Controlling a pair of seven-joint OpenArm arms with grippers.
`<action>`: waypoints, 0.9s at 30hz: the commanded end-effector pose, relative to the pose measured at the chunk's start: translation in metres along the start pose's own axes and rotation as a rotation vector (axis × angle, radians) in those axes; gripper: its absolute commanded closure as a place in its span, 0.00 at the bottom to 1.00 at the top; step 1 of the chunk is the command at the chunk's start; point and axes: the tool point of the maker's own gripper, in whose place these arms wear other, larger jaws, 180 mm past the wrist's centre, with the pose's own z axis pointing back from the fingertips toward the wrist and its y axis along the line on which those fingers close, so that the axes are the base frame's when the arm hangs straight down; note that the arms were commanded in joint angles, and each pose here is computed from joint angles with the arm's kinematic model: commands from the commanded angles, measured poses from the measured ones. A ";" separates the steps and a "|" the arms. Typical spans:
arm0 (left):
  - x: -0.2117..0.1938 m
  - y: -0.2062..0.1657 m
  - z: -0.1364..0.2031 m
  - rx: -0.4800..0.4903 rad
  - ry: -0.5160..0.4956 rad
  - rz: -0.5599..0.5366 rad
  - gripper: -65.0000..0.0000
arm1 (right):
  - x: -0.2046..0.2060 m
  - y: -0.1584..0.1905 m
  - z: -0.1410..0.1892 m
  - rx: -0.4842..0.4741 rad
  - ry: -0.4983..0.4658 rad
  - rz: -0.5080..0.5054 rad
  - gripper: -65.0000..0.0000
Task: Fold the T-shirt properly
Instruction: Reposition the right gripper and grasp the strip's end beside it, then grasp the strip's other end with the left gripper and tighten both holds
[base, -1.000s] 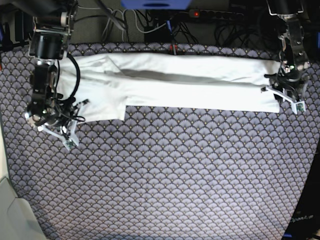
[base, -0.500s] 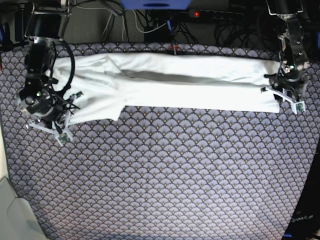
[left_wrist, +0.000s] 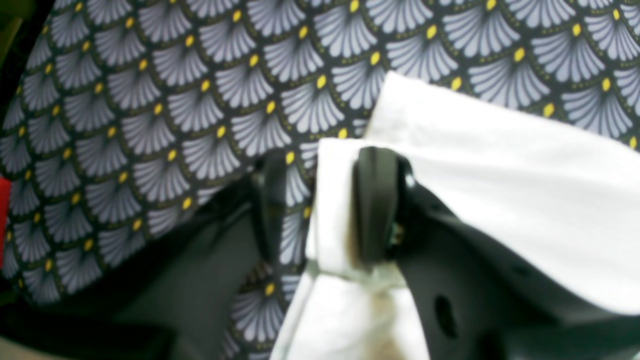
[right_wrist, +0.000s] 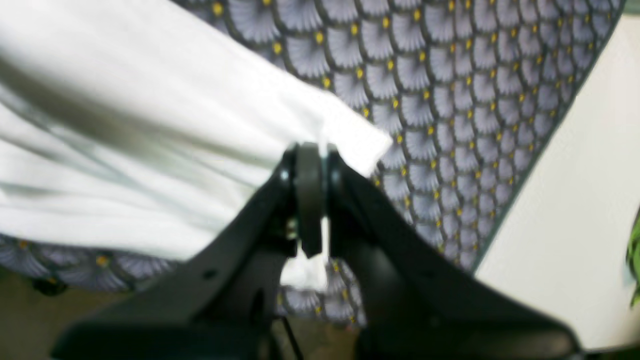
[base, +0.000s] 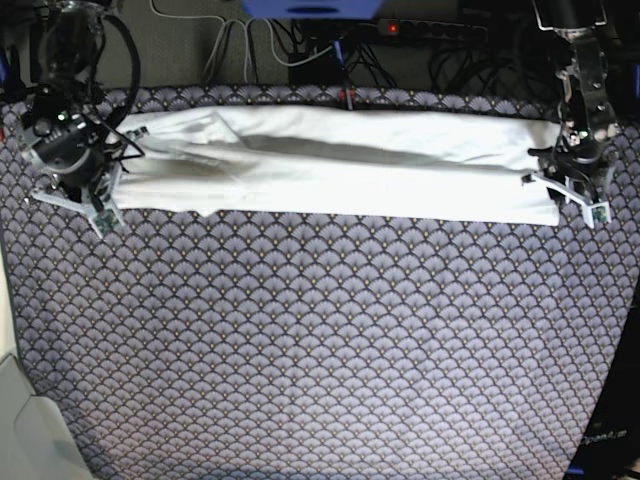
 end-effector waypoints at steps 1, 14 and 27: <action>0.004 0.006 0.001 0.009 0.000 -0.017 0.63 | -0.001 -0.012 0.005 -0.041 -0.001 0.001 1.00; 0.000 0.007 0.001 0.010 0.010 -0.019 0.63 | -0.034 0.006 0.006 -0.001 0.072 -0.032 1.00; -0.018 0.012 0.007 0.014 0.044 -0.037 0.53 | -0.034 0.023 -0.004 0.052 0.080 -0.039 1.00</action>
